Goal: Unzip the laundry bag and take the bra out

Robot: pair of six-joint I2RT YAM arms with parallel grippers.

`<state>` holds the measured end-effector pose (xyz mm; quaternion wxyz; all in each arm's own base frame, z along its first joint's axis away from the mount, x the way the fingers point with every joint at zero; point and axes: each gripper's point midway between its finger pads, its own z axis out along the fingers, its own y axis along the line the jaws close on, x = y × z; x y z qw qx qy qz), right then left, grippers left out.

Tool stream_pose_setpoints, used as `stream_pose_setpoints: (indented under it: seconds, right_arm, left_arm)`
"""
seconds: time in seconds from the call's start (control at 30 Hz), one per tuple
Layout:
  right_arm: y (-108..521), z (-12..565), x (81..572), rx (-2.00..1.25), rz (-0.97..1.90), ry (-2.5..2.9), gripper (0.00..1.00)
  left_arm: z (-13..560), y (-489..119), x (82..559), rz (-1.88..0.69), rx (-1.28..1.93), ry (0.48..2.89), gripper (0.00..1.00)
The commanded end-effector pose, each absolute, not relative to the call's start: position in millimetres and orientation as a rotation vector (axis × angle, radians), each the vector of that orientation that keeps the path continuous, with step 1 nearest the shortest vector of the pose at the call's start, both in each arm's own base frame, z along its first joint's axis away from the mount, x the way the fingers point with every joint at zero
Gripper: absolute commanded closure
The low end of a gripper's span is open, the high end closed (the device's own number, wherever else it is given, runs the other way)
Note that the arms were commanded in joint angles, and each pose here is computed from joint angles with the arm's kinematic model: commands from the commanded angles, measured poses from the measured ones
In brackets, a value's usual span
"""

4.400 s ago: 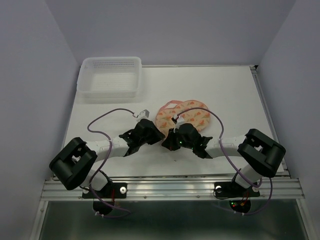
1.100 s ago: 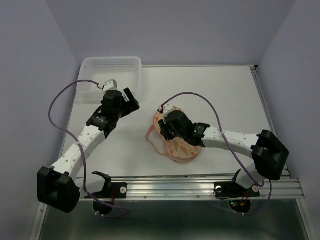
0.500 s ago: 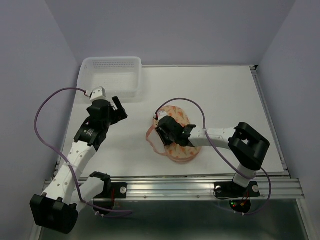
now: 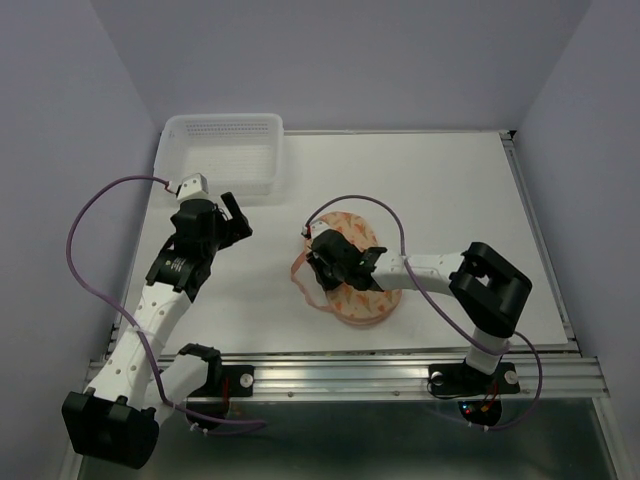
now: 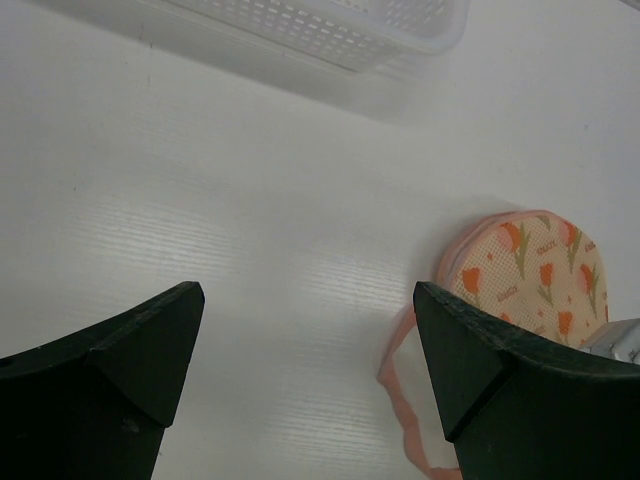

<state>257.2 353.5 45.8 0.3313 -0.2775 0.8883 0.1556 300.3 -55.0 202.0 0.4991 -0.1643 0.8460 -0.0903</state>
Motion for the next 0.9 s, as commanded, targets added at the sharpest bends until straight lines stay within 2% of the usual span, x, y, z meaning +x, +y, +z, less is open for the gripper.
stream_pose_setpoints:
  seconds: [0.0, 0.2, 0.4, 0.5, 0.73, 0.87]
  right_arm:
    - [369.9, 55.1, 261.4, -0.696, 0.460, 2.300, 0.79]
    - [361.2, 59.7, 271.1, -0.652, 0.388, 2.277, 0.99]
    - [349.1, 127.6, 288.7, -0.584, 0.325, 2.149, 0.99]
    - [320.6, 168.2, 305.9, -0.502, 0.169, 2.051, 0.99]
    - [198.3, 211.5, 355.6, -0.178, -0.096, 2.001, 0.99]
    - [130.0, 205.6, 364.5, 0.101, -0.147, 2.033, 0.96]
  left_arm:
    - [211.4, -53.4, 301.1, -0.228, -0.379, 2.002, 0.01]
    - [211.0, -54.1, 301.0, -0.236, -0.377, 2.003, 0.01]
    - [211.0, -54.2, 300.9, -0.240, -0.375, 2.003, 0.01]
    - [211.4, -53.7, 300.9, -0.239, -0.376, 2.001, 0.01]
    - [211.0, -54.1, 300.9, -0.243, -0.379, 2.001, 0.01]
    - [208.4, -55.1, 301.5, -0.245, -0.374, 2.010, 0.01]
